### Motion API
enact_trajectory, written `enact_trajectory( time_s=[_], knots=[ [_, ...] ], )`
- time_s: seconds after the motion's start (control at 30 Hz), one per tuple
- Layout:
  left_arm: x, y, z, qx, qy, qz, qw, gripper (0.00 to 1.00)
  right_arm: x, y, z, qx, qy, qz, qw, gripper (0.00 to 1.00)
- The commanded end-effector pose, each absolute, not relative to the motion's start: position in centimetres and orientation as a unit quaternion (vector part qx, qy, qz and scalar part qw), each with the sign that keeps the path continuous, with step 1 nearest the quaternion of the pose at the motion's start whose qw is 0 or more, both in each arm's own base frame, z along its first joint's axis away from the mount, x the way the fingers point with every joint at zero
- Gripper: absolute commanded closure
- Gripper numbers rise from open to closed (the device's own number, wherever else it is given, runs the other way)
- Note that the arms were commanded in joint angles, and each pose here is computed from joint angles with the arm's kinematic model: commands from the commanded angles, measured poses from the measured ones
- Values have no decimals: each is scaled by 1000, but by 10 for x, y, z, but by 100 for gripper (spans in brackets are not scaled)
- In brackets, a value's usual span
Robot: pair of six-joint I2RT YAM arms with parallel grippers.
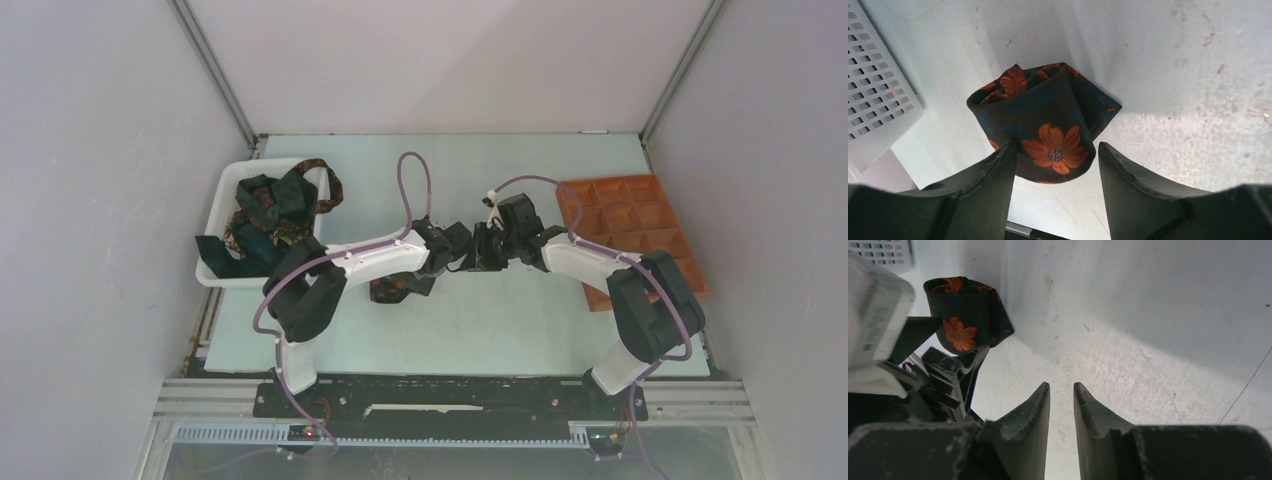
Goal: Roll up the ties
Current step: Roll the tie at the center of the board.
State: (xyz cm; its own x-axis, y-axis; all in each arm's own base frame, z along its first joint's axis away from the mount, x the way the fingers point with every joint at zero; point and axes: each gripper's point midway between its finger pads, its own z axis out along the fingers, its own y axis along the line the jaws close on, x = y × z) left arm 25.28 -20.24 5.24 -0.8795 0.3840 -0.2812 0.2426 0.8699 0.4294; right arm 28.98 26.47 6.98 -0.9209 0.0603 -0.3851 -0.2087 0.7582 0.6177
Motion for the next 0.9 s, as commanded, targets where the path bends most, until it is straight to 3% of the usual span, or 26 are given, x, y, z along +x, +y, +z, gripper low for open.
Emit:
enact_trajectory(
  time_s=[0.0,0.27,0.4,0.5,0.67,0.77,0.87],
  knots=[
    [257,-213,79,142,954,144,220,35,295,270,93,-53,897,375,229,72],
    [260,-206,114,119,952,110,259,32,291,281,99,-77,879,401,248,62],
    [258,-191,124,95,950,100,280,23,285,292,102,-98,868,420,246,54],
    [260,-179,122,65,950,64,299,14,278,302,105,-113,857,440,244,41],
    [263,-167,111,20,946,-34,321,8,271,321,107,-126,845,462,239,23],
    [264,-160,104,13,944,-52,325,7,270,331,106,-124,840,473,236,4],
    [267,-154,99,11,944,-50,325,7,268,344,99,-127,845,471,221,0]
  ],
)
